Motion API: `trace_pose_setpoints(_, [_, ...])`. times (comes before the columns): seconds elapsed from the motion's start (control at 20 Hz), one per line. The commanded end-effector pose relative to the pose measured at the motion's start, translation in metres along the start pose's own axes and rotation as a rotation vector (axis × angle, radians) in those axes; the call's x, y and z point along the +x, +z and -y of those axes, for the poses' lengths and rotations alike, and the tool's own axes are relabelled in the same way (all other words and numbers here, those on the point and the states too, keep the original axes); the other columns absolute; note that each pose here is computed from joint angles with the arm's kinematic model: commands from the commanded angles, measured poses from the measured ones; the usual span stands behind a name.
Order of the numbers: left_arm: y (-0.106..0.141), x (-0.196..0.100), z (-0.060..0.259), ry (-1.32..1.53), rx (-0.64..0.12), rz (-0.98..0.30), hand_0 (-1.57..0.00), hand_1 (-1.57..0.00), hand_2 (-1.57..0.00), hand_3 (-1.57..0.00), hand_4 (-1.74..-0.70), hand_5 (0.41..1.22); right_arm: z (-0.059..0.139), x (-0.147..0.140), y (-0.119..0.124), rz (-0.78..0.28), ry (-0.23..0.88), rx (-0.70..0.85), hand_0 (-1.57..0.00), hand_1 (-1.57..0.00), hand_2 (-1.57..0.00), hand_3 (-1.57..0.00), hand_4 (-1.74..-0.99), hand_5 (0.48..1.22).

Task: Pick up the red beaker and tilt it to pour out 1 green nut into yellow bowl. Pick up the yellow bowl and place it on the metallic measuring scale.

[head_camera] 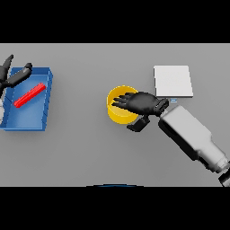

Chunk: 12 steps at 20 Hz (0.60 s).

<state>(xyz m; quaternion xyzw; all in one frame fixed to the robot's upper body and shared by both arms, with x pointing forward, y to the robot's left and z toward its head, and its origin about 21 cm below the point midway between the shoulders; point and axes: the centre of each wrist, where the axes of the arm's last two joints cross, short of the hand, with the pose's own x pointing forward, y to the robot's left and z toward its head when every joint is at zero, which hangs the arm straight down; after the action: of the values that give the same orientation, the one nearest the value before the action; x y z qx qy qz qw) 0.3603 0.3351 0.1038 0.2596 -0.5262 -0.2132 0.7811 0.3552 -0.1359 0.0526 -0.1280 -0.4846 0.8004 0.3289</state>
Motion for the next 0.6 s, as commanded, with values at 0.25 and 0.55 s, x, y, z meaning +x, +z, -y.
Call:
trace_pose_setpoints(0.25, [0.0, -0.003, -0.003, -0.019, 0.005, -0.002, 0.0, 0.0, 0.0, 0.0, -0.79, 0.714, -0.003, -0.001, -0.011, -0.016, -0.003, 0.046, 0.0, -0.01, -0.04, -0.08, -1.234, 0.77])
trace_pose_setpoints(0.55, [-0.002, -0.004, 0.0, -0.012, 0.007, -0.002, 0.0, 0.0, 0.0, 0.0, -0.79, 0.707, -0.008, 0.002, -0.011, 0.029, 0.006, 0.036, -1.0, -0.97, -0.95, -0.79, -1.54, 1.086])
